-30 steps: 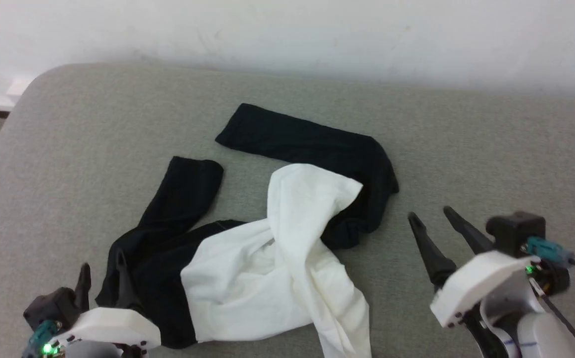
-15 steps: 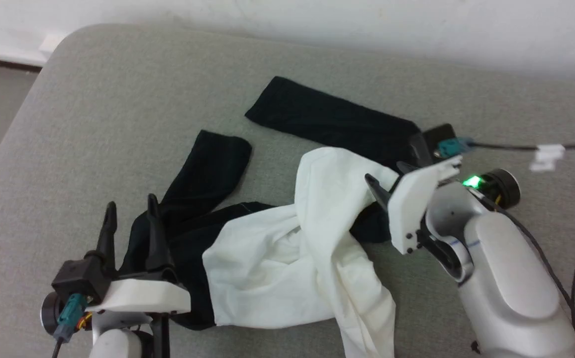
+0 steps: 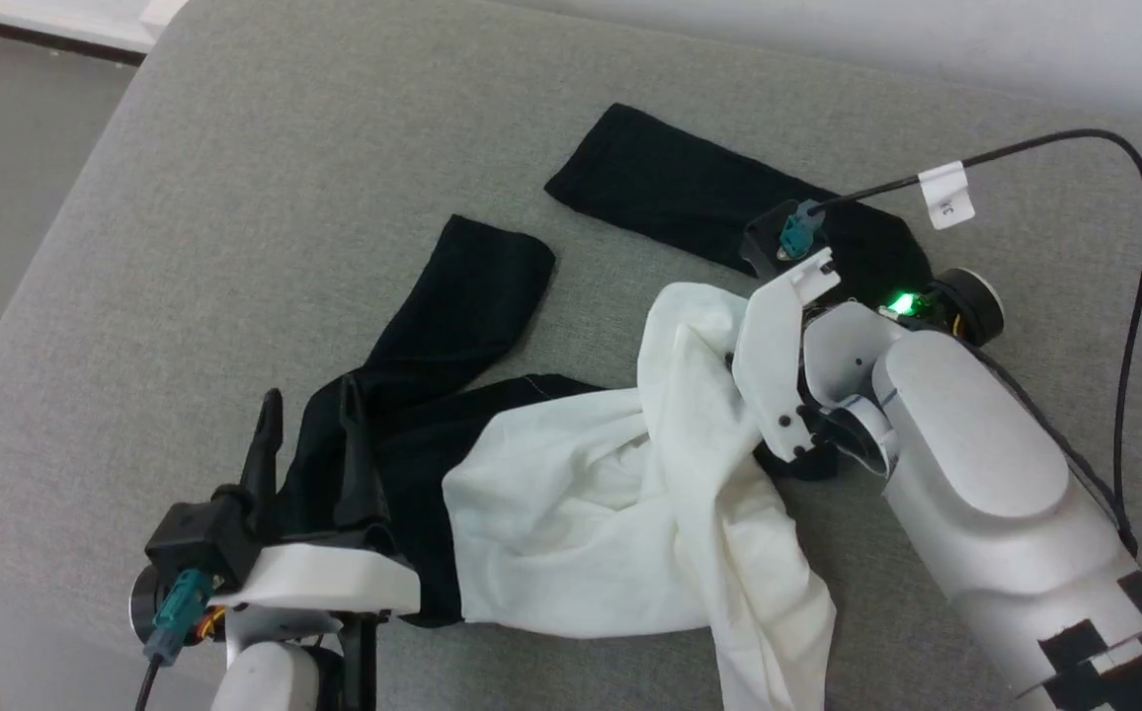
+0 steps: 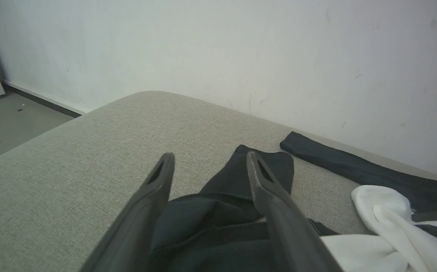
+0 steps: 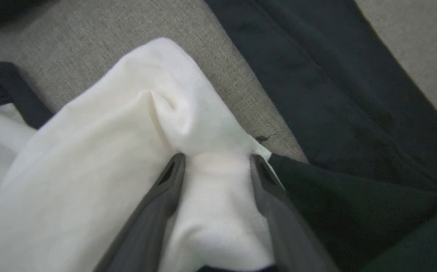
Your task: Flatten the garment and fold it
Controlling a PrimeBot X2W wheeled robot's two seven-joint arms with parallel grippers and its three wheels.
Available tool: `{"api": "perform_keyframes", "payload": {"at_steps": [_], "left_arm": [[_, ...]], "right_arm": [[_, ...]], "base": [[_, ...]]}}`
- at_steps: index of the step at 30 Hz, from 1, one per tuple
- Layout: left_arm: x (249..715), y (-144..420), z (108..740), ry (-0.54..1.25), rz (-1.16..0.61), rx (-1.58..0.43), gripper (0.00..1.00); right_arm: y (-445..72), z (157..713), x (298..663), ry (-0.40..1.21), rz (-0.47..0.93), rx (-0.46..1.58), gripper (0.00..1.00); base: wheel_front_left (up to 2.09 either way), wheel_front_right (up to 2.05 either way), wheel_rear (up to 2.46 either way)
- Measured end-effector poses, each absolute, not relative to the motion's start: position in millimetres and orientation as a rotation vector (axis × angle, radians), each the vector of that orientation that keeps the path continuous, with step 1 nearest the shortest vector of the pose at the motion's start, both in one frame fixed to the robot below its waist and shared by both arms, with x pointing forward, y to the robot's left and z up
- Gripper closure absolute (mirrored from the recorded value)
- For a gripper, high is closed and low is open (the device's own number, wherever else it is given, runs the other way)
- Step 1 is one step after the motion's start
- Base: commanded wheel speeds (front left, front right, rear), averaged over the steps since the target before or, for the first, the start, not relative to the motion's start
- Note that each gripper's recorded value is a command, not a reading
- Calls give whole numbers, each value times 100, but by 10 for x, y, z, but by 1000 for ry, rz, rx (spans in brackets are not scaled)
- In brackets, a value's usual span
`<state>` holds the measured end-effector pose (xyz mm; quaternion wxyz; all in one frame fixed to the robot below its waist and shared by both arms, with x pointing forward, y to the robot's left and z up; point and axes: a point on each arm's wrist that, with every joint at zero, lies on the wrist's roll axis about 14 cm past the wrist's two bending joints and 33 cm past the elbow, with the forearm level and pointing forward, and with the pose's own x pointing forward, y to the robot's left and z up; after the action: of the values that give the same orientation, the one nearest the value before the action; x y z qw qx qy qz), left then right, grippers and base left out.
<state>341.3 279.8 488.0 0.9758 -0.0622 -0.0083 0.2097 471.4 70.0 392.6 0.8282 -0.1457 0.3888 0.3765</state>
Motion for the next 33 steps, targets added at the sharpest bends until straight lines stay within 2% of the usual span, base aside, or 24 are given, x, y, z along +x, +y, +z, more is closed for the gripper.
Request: {"api": "perform_keyframes", "payload": {"at_steps": [1,2,5,10,17,22,29,30,31,32,33], "left_arm": [[3415,2797,4878,-16,423,-128,0],[3415,2796,4877,-16,424,-129,0],[3400,2798,4876,-15,427,-130,0],[3364,2813,4938,-36,432,-129,0],[3214,2828,4997,-57,431,-111,0],[3213,2741,5031,-72,391,-111,0],[3323,2590,5154,-114,327,-118,0],[3327,2573,5162,-117,321,-118,0],[3325,2555,5163,-117,312,-119,0],[3321,2540,5160,-117,307,-121,0],[3320,2533,5163,-118,304,-122,0]], "right_arm": [[712,3911,4705,842,807,-316,69],[729,3913,4703,849,816,-323,100],[776,3980,4704,829,835,-290,100],[906,4359,4687,682,882,-177,100],[818,4694,4043,608,1007,-89,100],[308,4483,3423,763,981,-87,100],[-574,3932,2742,1068,707,-77,100],[-645,3905,2700,1084,668,-69,81],[-693,3901,2684,1085,635,-62,73],[-735,3912,2700,1075,602,-55,58],[-753,3949,2740,1052,577,-46,0]], "base": [[0,0,0],[0,0,0],[0,0,0],[0,0,0],[0,0,0],[0,0,0],[0,0,0],[0,0,0],[0,0,0],[0,0,0],[0,0,0]]}}
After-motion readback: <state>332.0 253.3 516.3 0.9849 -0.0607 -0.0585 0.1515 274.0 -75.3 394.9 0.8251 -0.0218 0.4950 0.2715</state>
